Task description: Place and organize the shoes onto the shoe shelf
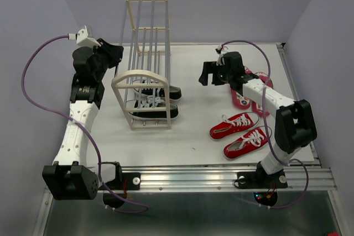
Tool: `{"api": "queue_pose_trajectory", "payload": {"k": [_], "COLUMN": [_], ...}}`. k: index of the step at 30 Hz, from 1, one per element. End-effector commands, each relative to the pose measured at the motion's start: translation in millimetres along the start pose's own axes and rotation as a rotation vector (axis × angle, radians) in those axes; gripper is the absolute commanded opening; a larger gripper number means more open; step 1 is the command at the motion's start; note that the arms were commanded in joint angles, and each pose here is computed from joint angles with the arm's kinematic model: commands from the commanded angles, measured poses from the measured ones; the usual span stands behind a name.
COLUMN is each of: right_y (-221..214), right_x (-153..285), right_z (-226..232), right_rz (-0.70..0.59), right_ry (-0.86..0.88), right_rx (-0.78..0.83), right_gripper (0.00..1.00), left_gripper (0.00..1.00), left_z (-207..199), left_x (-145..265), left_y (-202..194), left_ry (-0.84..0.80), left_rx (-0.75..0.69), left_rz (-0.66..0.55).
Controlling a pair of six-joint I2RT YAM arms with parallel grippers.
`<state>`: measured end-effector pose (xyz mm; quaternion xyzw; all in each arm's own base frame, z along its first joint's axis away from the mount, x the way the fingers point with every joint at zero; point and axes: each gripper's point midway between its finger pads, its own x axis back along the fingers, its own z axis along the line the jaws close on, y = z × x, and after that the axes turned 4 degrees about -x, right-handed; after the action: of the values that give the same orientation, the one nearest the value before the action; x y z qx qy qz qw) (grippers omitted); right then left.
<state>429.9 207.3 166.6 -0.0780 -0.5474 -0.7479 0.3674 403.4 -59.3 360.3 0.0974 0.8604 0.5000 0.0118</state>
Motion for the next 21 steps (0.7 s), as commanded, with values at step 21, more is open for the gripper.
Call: {"api": "queue_pose_trajectory", "payload": {"k": [21], "right_y": [-83.8], "right_x": [-92.3], "right_z": [67.3], "right_rz": [0.219], "right_ry": [0.02], "right_rx": [0.176], "right_gripper": [1.0], "left_gripper": [0.15], "left_z": [14.3], "left_x": [-3.2], "left_y": [-42.7], "left_ry": [0.015], "left_rx": [-0.058], "left_rz": [0.13]}}
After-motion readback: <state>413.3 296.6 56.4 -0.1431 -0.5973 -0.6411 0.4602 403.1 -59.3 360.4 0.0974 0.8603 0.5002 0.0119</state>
